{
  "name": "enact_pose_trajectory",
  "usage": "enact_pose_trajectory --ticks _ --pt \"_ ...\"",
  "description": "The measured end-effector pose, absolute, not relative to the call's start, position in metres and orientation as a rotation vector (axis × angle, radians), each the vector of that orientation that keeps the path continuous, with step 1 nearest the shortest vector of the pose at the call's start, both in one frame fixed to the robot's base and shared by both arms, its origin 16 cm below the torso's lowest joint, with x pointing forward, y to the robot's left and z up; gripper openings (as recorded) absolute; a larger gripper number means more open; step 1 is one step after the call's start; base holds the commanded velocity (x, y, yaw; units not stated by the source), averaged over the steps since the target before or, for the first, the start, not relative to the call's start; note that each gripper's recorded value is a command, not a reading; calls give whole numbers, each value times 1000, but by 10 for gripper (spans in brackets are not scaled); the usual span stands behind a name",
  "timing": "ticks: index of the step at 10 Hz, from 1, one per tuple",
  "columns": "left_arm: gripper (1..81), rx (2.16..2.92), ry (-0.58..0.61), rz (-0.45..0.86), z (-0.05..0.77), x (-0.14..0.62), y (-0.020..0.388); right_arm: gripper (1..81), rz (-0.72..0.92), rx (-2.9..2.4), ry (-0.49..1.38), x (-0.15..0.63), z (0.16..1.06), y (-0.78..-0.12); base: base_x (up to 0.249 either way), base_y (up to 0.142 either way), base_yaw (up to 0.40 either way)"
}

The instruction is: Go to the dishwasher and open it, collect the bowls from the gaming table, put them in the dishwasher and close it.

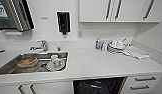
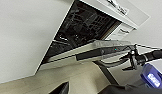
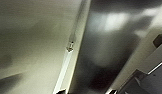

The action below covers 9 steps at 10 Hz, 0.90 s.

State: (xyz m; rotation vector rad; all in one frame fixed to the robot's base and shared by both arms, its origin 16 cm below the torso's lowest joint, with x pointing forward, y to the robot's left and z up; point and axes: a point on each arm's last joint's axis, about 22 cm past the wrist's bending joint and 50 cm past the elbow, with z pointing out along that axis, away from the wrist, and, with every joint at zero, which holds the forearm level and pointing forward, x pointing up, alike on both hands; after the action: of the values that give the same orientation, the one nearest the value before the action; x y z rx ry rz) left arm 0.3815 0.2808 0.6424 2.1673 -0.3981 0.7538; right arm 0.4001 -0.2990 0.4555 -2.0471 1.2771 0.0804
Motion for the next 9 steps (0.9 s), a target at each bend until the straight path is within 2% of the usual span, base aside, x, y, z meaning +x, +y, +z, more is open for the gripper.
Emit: enact_pose_trajectory --ticks 1,4,9 --pt "811 2168 -399 753 642 381 281 811 43 -2017 1300 399 446 -297 0 0 0" --pt "811 2169 -401 747 641 378 281 811 98 -1922 1425 378 428 -283 0 0 0" --pt "811 2174 -406 722 636 373 279 811 102 -1893 1466 381 419 -279 -86 0 0"
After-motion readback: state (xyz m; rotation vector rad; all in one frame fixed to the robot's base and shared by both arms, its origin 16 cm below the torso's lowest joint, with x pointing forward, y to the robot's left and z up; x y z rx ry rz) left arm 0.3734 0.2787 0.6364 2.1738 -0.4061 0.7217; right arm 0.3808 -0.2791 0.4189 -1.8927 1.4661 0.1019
